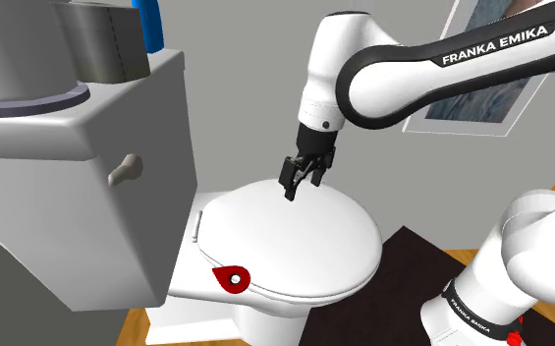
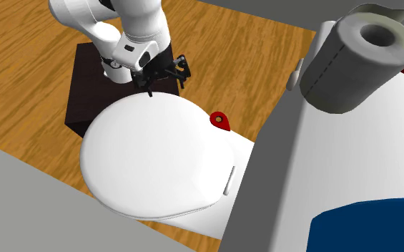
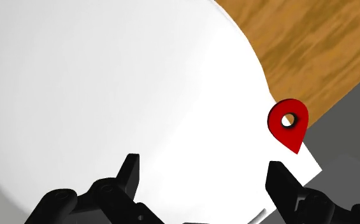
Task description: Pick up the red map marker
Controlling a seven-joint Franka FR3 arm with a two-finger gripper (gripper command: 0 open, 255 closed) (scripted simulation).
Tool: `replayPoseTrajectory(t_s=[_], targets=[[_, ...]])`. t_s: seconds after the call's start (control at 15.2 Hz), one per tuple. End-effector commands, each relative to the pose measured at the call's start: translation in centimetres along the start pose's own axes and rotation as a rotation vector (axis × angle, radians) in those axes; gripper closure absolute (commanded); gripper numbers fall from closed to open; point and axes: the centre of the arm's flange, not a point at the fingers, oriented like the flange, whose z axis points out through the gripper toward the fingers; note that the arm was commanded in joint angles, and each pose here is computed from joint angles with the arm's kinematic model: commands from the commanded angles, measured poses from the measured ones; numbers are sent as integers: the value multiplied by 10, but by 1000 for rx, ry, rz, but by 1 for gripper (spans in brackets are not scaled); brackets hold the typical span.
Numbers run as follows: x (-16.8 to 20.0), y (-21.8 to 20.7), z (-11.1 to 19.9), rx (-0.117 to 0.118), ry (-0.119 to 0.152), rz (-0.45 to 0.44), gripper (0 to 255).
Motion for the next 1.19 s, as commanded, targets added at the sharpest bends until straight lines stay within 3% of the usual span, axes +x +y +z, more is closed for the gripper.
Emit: replayPoseTrajectory(t_s=[0.0,0.99,1.12], targets=[[3,-24,18,-8,0,-17,0],[32,-169,161,-74,-8,-139,0],[32,-173,171,-76,-9,-142,0]])
